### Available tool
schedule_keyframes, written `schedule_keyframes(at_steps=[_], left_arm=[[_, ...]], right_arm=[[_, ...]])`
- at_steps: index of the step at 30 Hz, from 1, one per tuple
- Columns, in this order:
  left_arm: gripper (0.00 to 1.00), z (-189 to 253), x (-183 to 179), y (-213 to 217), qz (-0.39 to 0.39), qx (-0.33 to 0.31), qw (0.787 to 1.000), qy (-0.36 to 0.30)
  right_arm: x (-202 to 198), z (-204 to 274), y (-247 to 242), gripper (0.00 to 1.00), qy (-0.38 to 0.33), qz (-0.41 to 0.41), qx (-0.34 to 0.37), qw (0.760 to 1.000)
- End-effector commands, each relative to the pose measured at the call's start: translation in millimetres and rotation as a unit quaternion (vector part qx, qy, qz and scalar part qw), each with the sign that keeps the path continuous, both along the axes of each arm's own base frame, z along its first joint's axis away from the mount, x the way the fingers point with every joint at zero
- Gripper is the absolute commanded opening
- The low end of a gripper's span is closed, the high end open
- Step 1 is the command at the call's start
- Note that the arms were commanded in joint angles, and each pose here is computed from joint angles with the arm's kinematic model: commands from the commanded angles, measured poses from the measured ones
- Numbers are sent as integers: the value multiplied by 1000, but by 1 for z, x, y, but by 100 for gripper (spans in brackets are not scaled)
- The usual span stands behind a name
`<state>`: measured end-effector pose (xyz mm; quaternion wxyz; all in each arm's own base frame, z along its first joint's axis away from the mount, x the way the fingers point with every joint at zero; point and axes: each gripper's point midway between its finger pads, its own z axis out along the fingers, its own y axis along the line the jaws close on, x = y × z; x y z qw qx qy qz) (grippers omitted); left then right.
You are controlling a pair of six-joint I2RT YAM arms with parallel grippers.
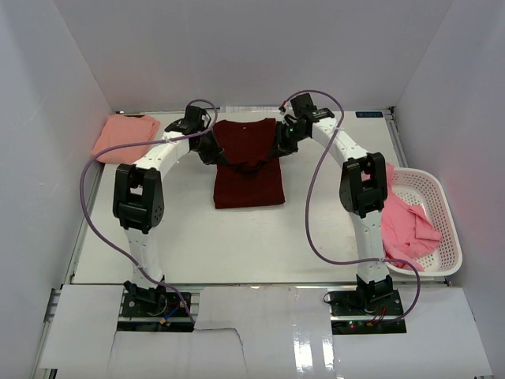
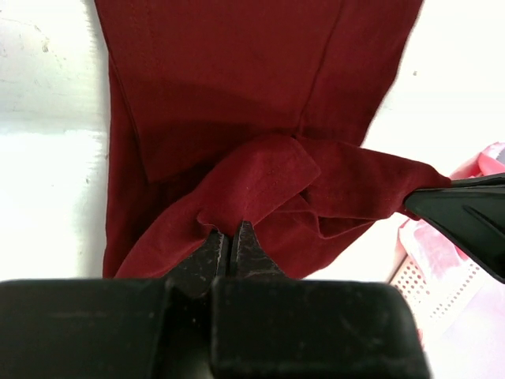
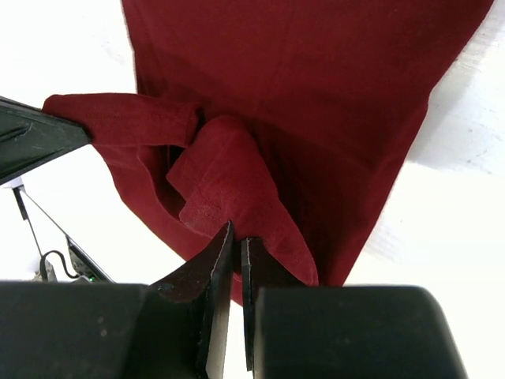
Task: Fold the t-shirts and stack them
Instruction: Fold the folded rectangular tshirt in 1/3 of the way
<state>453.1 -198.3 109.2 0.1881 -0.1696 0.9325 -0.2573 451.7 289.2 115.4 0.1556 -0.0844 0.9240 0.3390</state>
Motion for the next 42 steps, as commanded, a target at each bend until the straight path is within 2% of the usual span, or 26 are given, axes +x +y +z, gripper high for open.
schedule_keyframes(at_steps=[1, 12, 18, 20, 22, 23, 24, 27, 30, 34, 35, 36, 38, 42], left_arm=[[0, 10, 11, 1, 0, 2, 1000, -21], [0, -12, 18, 6, 10, 11, 1000, -14], [0, -9, 27, 5, 21, 2, 999, -30], [0, -6, 30, 2, 16, -1, 999, -34], [6, -3, 33, 3, 17, -2, 999, -40], [9, -1, 33, 2, 14, -3, 999, -44], [17, 4, 35, 3, 16, -3, 998, -52], [23, 16, 41, 8, 31, 1, 997, -73], [30, 46, 49, 12, 45, -1, 991, -124], [55, 93, 65, 27, 84, 16, 975, -207], [65, 107, 65, 30, 90, 19, 970, -224], [69, 116, 67, 34, 95, 26, 967, -237], [72, 134, 66, 42, 104, 39, 959, -262], [71, 130, 49, 39, 80, 34, 961, -261]], right_arm=[[9, 6, 4, 11, -14, 10, 15, 1000], [24, -8, 3, 15, -11, -1, 24, 1000], [32, -5, 2, 16, -17, -8, 34, 999], [33, -2, 3, 22, -21, -9, 38, 999], [36, 0, 2, 36, -26, -12, 38, 999], [36, 1, 2, 38, -28, -13, 38, 999], [37, 6, 3, 40, -36, -13, 42, 998], [39, 15, 4, 44, -48, -14, 50, 997], [44, 25, 6, 45, -64, -15, 59, 996], [51, 40, 10, 46, -94, -13, 74, 993], [50, 38, 9, 46, -93, -14, 75, 993], [49, 44, 10, 46, -96, -14, 80, 992], [43, 41, 9, 46, -93, -12, 84, 992], [22, 29, 14, 46, -69, 3, 107, 992]])
